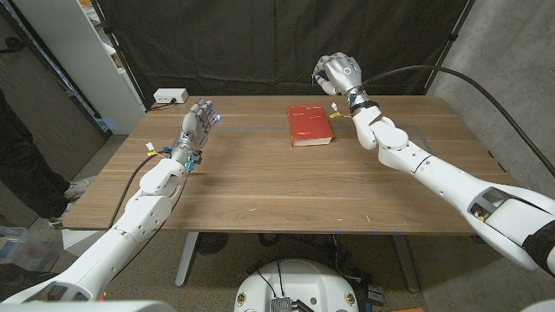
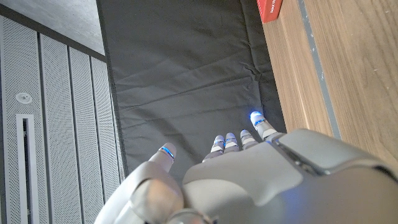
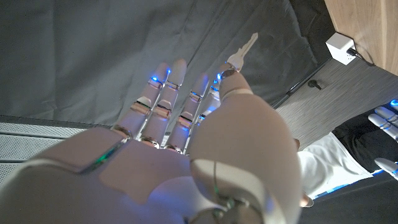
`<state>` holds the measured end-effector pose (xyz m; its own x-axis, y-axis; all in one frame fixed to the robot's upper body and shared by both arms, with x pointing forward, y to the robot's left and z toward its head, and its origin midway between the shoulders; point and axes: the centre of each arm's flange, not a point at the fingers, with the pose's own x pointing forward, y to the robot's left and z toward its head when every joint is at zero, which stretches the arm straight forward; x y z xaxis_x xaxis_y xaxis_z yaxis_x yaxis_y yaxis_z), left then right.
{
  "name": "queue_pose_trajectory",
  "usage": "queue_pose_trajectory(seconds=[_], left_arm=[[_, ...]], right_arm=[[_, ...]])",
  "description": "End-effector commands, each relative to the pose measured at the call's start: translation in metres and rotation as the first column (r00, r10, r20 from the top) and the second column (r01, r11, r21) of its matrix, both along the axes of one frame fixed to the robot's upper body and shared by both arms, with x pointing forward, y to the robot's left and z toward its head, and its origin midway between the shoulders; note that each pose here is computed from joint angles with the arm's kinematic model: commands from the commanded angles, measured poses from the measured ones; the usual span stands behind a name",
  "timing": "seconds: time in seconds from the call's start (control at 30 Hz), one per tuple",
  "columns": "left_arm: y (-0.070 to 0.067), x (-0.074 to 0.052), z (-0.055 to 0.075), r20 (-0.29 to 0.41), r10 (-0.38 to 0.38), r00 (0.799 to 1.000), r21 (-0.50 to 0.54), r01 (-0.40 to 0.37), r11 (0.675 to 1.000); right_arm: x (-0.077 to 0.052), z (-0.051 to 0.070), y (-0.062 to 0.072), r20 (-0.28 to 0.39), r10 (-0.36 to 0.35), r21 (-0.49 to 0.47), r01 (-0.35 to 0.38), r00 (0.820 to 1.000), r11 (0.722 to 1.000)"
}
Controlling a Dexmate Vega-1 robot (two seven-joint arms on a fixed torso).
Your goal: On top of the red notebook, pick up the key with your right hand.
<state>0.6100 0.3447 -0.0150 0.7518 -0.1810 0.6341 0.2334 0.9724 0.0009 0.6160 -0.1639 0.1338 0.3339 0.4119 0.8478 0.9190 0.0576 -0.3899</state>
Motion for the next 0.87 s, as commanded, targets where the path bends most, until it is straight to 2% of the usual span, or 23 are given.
queue_pose_trajectory(seconds=[0.03,0.5,0.87], left_arm=[[0.009,0.007,0.006,-0.004,-0.022,1.0,0.027,0.022,0.999],[0.023,0.018,0.011,-0.009,-0.049,0.999,0.051,0.05,0.997],[0.014,0.023,0.007,-0.047,-0.068,0.997,0.07,0.072,0.995]], right_arm=[[0.001,0.004,0.001,0.013,-0.045,0.0,0.045,0.999,0.999],[0.001,0.009,0.008,0.024,-0.1,0.006,0.1,0.995,0.995],[-0.004,0.0,0.0,0.023,-0.095,0.028,0.094,0.995,0.995]])
